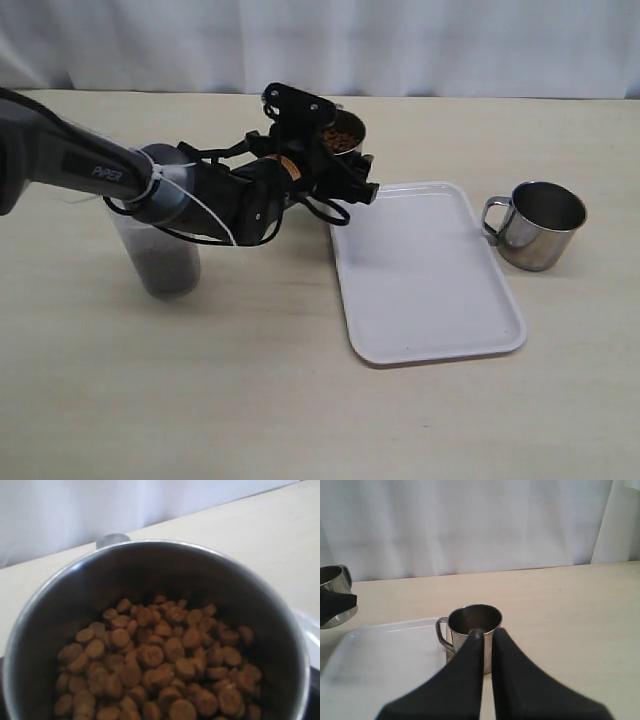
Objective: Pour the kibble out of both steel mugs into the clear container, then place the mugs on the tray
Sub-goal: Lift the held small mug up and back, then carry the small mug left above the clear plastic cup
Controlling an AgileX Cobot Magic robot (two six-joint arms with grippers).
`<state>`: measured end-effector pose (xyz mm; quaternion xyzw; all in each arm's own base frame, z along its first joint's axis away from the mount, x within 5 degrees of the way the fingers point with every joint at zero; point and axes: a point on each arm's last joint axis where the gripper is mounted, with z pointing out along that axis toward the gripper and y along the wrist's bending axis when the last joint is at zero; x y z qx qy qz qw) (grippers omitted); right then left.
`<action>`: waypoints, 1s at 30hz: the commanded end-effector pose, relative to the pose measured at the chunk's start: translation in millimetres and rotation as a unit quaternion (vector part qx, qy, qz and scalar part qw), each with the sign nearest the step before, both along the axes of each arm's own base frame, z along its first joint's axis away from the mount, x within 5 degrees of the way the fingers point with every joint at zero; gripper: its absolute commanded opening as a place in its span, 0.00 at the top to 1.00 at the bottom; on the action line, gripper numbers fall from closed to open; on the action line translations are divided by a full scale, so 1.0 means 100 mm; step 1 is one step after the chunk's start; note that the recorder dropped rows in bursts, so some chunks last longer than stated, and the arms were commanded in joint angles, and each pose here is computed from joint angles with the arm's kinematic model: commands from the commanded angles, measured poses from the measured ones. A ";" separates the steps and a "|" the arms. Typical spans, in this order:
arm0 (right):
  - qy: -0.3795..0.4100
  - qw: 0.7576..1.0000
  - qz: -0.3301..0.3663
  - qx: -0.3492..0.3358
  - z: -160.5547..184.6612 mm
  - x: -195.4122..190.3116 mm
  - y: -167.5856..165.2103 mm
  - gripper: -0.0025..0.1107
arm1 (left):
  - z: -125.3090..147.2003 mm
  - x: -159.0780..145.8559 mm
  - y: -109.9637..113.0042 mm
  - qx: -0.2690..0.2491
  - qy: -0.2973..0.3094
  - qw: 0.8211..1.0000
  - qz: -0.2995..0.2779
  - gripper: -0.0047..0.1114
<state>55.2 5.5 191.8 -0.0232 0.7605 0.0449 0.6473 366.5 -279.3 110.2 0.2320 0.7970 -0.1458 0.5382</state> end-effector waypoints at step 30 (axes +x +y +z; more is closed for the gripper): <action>0.001 1.000 -0.004 -0.004 -0.01 0.00 -0.01 0.94 | 2.37 -1.21 1.07 0.129 -0.065 0.988 -0.060 0.96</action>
